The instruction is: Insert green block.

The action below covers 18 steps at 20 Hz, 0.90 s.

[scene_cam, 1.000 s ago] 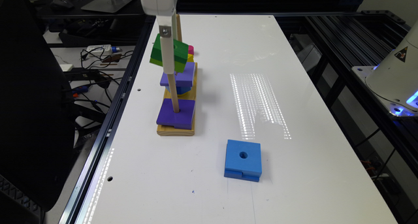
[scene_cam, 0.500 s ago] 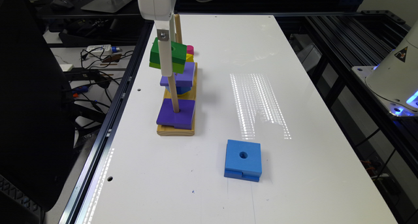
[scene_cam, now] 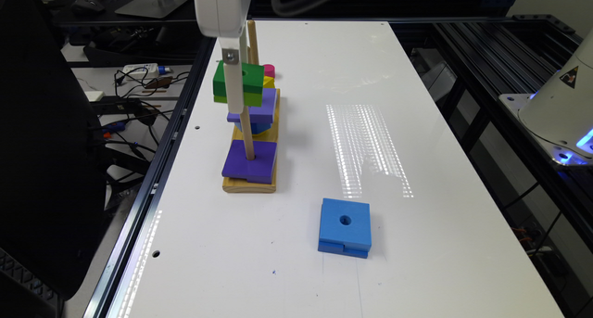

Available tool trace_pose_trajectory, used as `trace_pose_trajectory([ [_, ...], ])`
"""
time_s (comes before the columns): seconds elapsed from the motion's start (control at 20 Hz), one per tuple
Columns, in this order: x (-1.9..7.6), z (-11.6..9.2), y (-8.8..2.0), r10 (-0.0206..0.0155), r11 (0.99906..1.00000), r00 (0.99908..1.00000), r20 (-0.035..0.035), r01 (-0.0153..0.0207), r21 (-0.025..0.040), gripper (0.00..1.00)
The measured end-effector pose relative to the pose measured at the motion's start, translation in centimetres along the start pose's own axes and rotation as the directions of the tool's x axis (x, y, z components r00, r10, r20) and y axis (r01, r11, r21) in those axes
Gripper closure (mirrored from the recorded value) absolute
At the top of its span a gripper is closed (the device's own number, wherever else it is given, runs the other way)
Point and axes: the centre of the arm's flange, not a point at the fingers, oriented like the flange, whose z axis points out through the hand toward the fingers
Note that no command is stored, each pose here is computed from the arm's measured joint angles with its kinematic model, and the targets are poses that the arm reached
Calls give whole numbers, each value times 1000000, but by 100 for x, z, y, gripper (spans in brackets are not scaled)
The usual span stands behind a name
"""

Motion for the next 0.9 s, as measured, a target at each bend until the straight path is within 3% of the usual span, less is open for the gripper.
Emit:
trace_pose_trajectory([
  [0.5, 1, 19, 3, -273, 999997, 999999, 1601, 277, -2251, 100],
  [0.75, 32, 329, 13, -3827, 999952, 999965, 7432, 3894, -9014, 100],
  [0.9, 35, 380, 15, -4800, 999931, 999950, 8737, 4893, -10703, 100],
])
